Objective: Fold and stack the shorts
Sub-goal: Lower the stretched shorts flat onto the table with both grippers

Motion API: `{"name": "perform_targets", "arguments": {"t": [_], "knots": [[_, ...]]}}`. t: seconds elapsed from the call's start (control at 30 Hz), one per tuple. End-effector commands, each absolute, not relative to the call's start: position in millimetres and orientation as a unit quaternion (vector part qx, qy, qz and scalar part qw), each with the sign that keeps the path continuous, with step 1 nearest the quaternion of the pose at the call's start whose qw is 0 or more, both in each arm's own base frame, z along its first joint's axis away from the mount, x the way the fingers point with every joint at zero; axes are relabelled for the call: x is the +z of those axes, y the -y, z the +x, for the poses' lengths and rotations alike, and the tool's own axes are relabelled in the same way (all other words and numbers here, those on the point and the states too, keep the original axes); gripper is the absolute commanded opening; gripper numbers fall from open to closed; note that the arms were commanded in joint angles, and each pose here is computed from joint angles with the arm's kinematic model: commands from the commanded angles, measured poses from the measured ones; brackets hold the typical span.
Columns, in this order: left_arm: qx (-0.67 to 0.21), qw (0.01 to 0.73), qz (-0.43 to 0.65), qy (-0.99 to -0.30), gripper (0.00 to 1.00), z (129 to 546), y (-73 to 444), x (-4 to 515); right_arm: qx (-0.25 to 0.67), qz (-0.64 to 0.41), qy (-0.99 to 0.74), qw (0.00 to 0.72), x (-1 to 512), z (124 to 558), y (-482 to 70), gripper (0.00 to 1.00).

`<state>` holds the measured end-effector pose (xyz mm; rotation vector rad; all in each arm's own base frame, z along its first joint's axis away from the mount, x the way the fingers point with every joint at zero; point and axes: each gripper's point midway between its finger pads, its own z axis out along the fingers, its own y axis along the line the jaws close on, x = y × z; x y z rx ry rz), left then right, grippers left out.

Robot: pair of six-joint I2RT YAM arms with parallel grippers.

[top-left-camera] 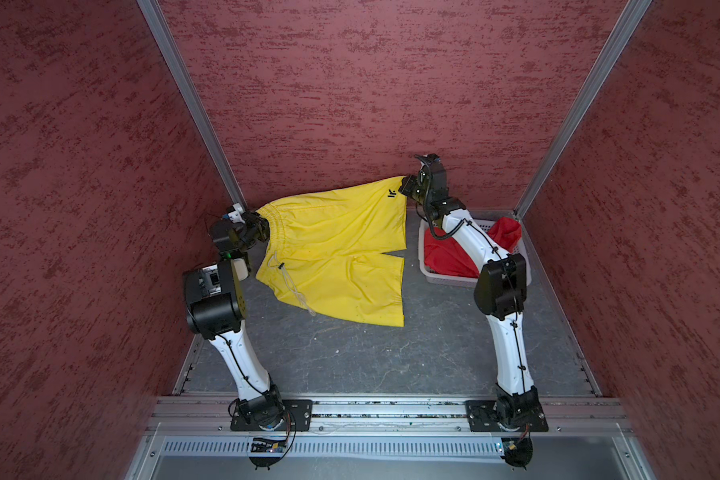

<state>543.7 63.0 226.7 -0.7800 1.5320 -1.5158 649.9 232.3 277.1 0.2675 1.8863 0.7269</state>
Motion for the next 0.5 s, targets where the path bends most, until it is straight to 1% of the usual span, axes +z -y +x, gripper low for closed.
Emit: {"name": "perform_targets", "arguments": {"t": [0.0,0.03,0.07,0.1,0.13,0.17,0.2,0.23,0.3,0.37,0.47], "knots": [[-0.603,0.435,-0.293,-0.601,0.0,554.8,-66.0,240.4,0.3,0.103,-0.788,0.528,280.2,652.6,-241.6,0.05],[-0.6,0.432,-0.297,-0.604,0.0,559.5,-67.8,238.0,0.302,0.103,-0.786,0.53,278.9,655.0,-243.0,0.19],[-0.598,0.43,-0.3,-0.607,0.19,563.9,-69.7,235.7,0.303,0.106,-0.786,0.528,275.2,657.8,-243.7,0.37],[-0.597,0.429,-0.303,-0.606,0.45,567.1,-71.7,235.0,0.303,0.109,-0.788,0.525,271.5,660.2,-244.5,0.48],[-0.598,0.429,-0.306,-0.604,0.68,570.5,-74.4,235.6,0.299,0.111,-0.792,0.521,269.5,662.2,-243.8,0.54],[-0.598,0.426,-0.312,-0.603,0.83,573.0,-77.0,234.9,0.296,0.112,-0.796,0.516,266.9,663.1,-244.3,0.58],[-0.597,0.422,-0.319,-0.603,0.91,575.4,-80.2,234.6,0.295,0.112,-0.799,0.512,265.7,663.2,-245.0,0.62],[-0.593,0.423,-0.326,-0.604,0.96,577.0,-84.1,233.9,0.294,0.111,-0.801,0.51,265.8,662.3,-245.6,0.64],[-0.58,0.421,-0.346,-0.606,1.0,577.8,-92.4,230.7,0.288,0.111,-0.804,0.508,267.3,659.1,-244.3,0.66],[-0.564,0.423,-0.361,-0.61,1.0,576.2,-100.7,228.8,0.279,0.1,-0.809,0.507,272.0,652.3,-245.5,0.66],[-0.535,0.425,-0.387,-0.62,1.0,570.4,-113.5,225.2,0.25,0.062,-0.826,0.501,276.7,628.2,-258.0,0.65]]}}
